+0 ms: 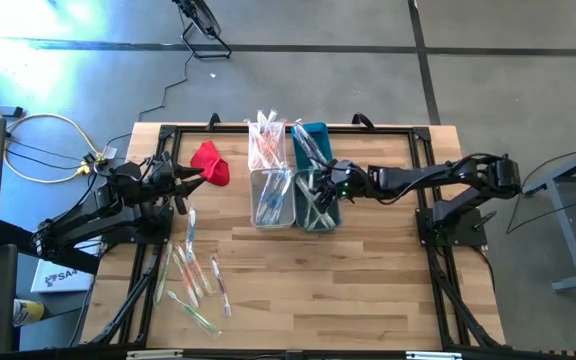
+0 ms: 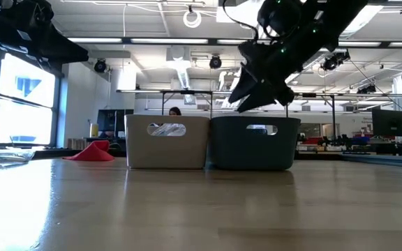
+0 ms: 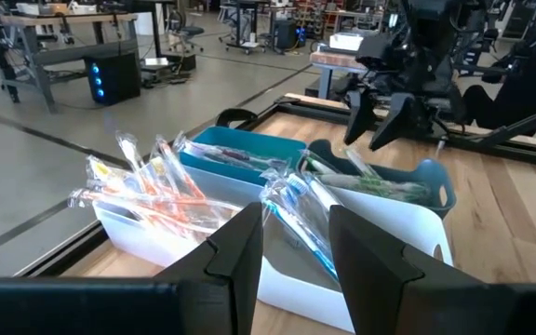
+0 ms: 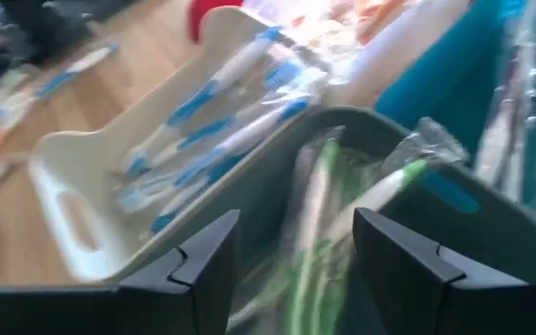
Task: Pick & Place Toothbrushes
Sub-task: Put the blue toothbrush into the gray bin
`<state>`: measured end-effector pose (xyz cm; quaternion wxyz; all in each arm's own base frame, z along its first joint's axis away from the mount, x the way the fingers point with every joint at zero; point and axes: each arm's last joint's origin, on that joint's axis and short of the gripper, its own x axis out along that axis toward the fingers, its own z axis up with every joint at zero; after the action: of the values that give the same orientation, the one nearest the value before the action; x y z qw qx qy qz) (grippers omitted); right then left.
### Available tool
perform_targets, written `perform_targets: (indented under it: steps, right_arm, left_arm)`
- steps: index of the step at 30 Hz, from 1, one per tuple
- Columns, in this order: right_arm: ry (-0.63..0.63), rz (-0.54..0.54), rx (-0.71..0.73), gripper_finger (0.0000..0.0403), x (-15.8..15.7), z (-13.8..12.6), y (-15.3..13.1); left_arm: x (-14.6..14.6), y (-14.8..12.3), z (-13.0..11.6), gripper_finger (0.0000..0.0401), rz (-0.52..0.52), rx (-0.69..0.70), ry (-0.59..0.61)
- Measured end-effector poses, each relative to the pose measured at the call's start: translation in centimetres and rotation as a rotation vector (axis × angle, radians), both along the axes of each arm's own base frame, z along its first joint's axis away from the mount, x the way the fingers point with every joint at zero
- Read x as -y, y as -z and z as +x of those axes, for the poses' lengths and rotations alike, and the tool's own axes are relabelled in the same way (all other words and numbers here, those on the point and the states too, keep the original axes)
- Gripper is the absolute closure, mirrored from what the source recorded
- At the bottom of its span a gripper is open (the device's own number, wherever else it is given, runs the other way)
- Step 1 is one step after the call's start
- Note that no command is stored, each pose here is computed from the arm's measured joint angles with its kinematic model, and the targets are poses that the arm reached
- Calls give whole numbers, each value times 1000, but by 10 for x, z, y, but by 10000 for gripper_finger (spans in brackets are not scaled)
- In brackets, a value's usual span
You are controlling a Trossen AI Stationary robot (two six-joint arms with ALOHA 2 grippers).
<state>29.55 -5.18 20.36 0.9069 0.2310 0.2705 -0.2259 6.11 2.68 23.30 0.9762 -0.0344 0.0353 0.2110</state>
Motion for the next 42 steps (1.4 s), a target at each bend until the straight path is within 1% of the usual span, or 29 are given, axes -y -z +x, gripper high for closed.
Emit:
perform_targets:
  steps: [3,5,10,22,25,35,39,42]
  right_arm:
    - [-53,29,62,213,-2,0,-10]
    - [-91,51,80,225,-4,-1,-14]
    - [-150,68,139,266,-6,2,-18]
    - [-149,66,143,375,-6,2,-19]
    - [-149,65,142,395,-5,2,-19]
    - [-147,63,143,390,-5,2,-19]
    - [-148,57,164,390,-5,3,-20]
    - [-173,20,184,395,-7,4,-23]
  left_arm:
    - [0,0,0,277,0,0,0]
    - [0,0,0,277,0,0,0]
    - [0,0,0,277,0,0,-1]
    - [0,0,0,277,0,0,-1]
    - [0,0,0,277,0,0,-1]
    - [0,0,0,277,0,0,-3]
    - [0,0,0,277,0,0,-3]
    - [0,0,0,277,0,0,-3]
